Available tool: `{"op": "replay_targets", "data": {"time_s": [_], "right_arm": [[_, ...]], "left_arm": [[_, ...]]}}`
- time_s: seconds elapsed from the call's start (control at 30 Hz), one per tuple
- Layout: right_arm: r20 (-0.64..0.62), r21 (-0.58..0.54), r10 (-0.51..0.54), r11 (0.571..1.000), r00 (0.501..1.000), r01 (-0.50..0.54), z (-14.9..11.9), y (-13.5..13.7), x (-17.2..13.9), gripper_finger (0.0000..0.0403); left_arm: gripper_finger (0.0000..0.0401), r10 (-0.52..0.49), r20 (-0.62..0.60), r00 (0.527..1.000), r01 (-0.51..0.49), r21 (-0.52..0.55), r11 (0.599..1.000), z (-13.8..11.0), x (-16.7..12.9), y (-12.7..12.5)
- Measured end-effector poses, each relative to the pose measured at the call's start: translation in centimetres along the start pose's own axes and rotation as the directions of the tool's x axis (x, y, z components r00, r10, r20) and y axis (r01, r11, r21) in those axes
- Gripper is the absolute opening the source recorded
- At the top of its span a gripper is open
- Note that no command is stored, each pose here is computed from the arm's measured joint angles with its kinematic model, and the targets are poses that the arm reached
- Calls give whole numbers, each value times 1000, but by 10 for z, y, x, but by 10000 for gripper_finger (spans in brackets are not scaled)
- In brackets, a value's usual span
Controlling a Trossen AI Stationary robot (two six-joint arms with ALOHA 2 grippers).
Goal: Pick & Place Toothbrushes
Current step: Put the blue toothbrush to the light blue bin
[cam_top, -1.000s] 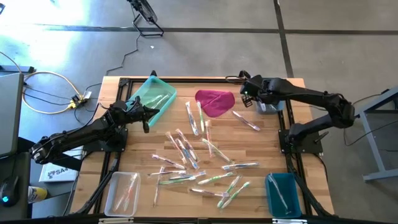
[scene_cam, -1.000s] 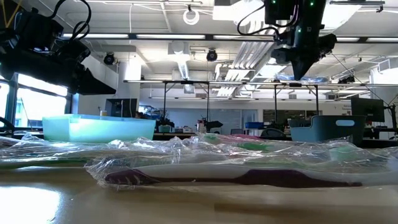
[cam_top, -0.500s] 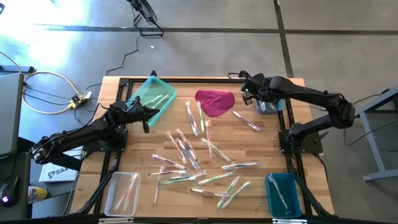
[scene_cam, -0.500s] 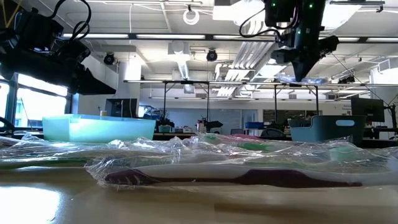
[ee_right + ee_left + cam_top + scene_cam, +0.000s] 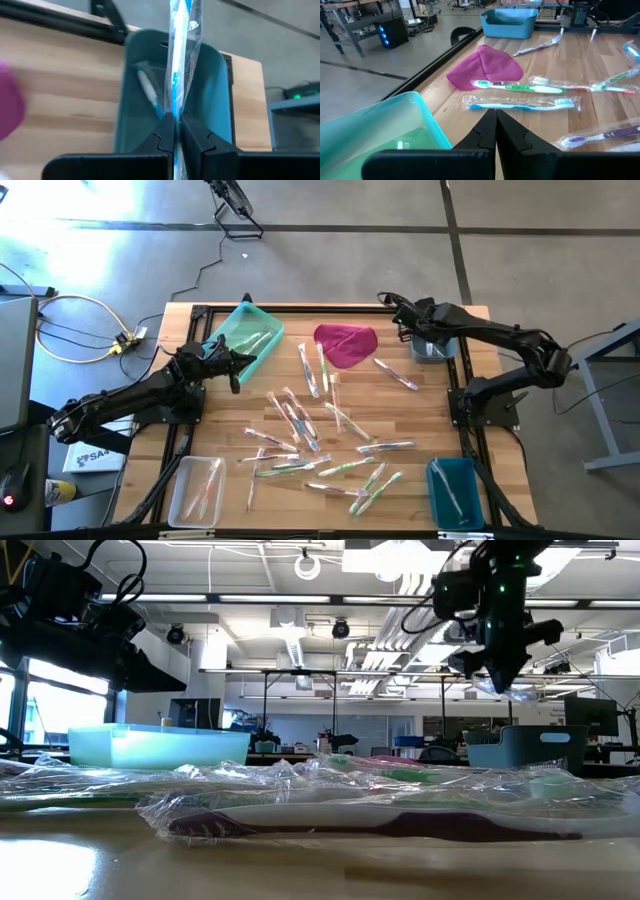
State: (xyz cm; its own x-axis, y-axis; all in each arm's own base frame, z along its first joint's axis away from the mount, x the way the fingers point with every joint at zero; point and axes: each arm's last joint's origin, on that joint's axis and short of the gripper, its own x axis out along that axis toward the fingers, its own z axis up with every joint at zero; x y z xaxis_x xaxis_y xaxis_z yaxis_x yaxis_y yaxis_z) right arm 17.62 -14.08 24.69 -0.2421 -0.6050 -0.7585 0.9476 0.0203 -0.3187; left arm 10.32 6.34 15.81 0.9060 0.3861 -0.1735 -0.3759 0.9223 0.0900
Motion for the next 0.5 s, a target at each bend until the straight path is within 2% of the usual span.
{"op": "replay_targets", "data": {"time_s": [0.13, 0.33, 0.5], "right_arm": [[22, 64, -65, 996, 998, 64, -10, -1, 15, 3], [79, 151, -58, 987, 995, 46, -15, 3, 31, 3], [75, 186, -68, 981, 995, 53, -19, 1, 42, 3]], "left_arm": [[0, 0, 1, 1000, 0, 0, 1000, 0, 0, 0], [0, 0, 1, 1000, 0, 0, 1000, 0, 0, 0], [0, 0, 1, 1000, 0, 0, 1000, 0, 0, 0]]}}
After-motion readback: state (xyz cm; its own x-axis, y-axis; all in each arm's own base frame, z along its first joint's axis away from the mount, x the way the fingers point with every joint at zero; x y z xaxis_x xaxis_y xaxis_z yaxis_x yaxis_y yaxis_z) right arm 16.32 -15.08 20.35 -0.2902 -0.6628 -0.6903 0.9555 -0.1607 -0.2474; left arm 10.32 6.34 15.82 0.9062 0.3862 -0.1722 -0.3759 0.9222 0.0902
